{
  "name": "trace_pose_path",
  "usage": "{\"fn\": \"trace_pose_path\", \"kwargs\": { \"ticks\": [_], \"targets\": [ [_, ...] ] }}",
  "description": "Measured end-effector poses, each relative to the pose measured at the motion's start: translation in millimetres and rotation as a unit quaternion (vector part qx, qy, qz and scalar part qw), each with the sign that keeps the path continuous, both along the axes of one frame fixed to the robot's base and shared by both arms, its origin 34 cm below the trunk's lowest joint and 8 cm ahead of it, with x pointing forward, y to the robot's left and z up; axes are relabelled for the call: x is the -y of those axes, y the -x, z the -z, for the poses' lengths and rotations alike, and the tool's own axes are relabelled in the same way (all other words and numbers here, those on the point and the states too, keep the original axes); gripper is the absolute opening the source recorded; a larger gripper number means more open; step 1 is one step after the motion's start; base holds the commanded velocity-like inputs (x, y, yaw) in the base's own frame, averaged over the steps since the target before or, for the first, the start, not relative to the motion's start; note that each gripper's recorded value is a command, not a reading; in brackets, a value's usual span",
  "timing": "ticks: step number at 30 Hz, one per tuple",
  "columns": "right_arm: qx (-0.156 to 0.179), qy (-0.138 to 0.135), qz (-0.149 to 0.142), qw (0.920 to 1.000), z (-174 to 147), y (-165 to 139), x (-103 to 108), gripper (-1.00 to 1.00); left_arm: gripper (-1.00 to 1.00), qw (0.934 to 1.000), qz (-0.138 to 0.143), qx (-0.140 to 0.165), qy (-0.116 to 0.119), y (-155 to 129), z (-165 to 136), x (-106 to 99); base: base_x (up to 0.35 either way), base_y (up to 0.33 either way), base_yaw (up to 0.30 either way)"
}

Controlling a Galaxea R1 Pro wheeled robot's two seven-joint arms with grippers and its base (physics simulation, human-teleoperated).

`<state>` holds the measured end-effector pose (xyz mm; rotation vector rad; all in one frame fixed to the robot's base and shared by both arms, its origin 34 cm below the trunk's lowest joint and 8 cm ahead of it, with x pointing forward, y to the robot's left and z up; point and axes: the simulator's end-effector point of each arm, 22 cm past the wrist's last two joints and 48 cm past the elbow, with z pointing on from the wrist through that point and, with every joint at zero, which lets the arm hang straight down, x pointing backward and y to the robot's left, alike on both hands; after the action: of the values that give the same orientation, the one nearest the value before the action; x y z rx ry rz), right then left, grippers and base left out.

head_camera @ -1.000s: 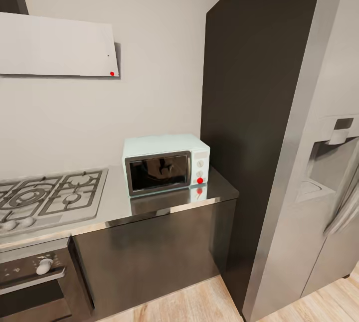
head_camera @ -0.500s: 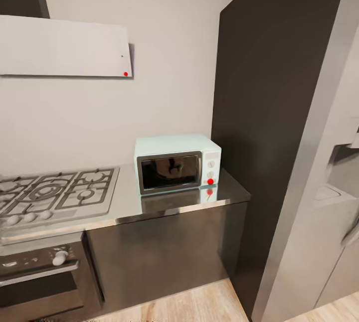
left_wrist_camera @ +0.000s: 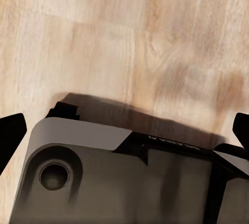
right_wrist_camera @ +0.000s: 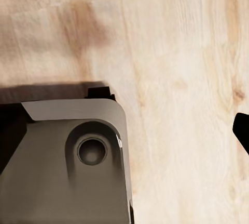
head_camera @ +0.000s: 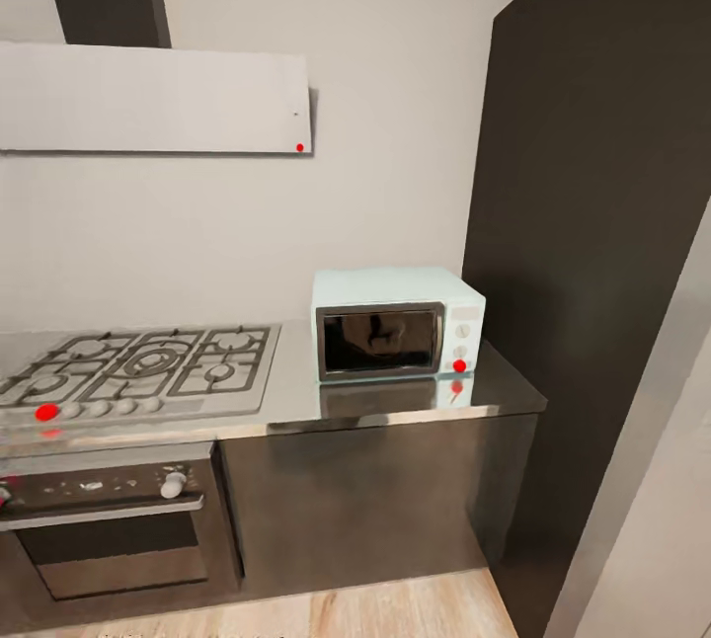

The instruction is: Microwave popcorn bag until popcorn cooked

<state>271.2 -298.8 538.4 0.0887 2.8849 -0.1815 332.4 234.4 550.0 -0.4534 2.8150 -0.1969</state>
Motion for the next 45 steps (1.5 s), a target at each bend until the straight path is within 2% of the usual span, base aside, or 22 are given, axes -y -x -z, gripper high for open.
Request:
{"fn": "trace_pose_path", "kwargs": {
  "ticks": [13,19,45],
  "targets": [
    [0.000,0.000,0.000,1.0000,0.0,-0.1,-0.1,1.00,1.00,1.0000,0.006,-0.001,0.001,0.6,0.2,4.2,0.000,0.000,0.271],
    [-0.001,0.001,-0.001,1.0000,0.1,0.3,0.0,1.00,1.00,1.0000,0.007,-0.001,0.002,1.1,0.3,4.8,0.000,-0.025,0.019],
    [-0.001,0.002,0.000,1.0000,0.1,0.4,0.8,1.00,1.00,1.0000,0.005,-0.002,0.002,1.3,0.4,4.3,0.000,-0.264,0.000]
  ]
}}
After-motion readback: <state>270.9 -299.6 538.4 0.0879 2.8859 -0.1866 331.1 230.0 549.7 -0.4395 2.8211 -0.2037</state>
